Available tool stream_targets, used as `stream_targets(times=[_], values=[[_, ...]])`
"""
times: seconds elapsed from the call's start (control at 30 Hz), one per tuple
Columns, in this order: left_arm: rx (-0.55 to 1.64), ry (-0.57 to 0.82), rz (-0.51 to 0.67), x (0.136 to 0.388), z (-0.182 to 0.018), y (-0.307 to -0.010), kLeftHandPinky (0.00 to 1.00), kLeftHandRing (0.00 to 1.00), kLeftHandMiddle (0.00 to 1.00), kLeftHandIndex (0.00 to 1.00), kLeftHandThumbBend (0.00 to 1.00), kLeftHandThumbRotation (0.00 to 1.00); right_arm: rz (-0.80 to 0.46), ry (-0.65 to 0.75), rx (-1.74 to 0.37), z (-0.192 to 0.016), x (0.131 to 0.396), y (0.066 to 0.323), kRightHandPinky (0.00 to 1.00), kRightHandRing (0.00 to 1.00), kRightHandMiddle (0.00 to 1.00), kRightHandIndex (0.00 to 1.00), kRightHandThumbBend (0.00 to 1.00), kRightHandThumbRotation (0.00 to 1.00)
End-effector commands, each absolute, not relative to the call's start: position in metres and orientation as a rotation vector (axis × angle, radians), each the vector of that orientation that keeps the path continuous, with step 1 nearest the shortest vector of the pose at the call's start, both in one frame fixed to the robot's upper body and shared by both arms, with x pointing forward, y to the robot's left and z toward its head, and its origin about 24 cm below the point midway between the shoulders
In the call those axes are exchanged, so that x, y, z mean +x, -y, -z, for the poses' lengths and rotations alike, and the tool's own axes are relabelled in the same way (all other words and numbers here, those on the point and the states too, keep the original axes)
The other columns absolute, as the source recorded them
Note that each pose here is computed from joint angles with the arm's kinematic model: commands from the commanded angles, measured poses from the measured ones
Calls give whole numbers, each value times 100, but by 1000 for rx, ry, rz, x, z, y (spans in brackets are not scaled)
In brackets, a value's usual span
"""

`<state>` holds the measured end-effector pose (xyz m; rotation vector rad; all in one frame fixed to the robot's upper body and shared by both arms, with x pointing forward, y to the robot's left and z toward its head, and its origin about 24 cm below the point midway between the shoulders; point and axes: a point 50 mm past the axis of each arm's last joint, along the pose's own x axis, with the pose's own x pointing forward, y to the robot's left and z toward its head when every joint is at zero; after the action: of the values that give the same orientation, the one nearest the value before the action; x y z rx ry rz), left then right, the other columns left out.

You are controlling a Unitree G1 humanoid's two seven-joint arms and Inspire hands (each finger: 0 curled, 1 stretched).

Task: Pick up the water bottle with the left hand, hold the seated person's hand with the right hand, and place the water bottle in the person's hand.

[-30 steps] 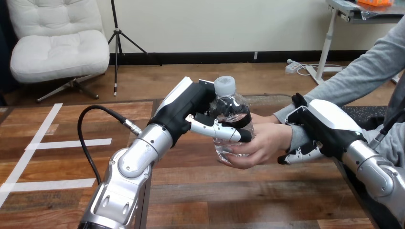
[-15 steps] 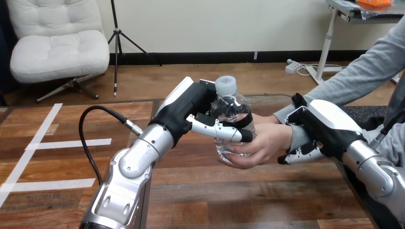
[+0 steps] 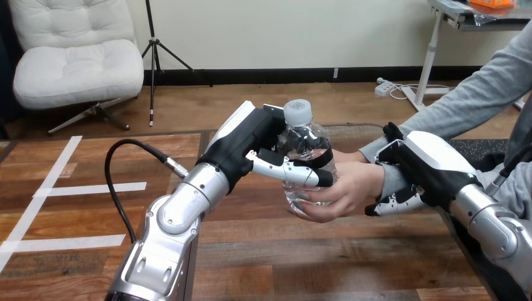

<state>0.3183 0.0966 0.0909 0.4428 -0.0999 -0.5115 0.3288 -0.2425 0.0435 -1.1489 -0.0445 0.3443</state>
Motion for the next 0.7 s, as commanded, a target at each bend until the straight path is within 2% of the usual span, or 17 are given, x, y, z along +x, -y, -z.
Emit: stream_targets(times=[0.0, 0.27, 0.4, 0.47, 0.67], values=[[440, 223, 514, 327, -121, -88, 23, 29, 35, 38, 68, 0, -301, 104, -1113, -58, 337, 239, 23, 27, 32, 33, 73, 0], [422, 220, 515, 326, -120, -89, 24, 30, 36, 38, 69, 0, -296, 104, -1111, -57, 336, 239, 23, 27, 33, 33, 74, 0], [401, 206, 516, 326, -118, -90, 27, 35, 39, 40, 71, 1, -296, 104, -1110, -58, 336, 239, 23, 27, 32, 33, 73, 0], [394, 199, 520, 327, -117, -91, 31, 39, 43, 43, 73, 4, -296, 106, -1111, -58, 336, 239, 23, 26, 32, 33, 73, 0], [383, 185, 532, 329, -112, -93, 41, 51, 57, 60, 80, 23, -298, 111, -1110, -58, 336, 238, 22, 26, 32, 32, 73, 0]])
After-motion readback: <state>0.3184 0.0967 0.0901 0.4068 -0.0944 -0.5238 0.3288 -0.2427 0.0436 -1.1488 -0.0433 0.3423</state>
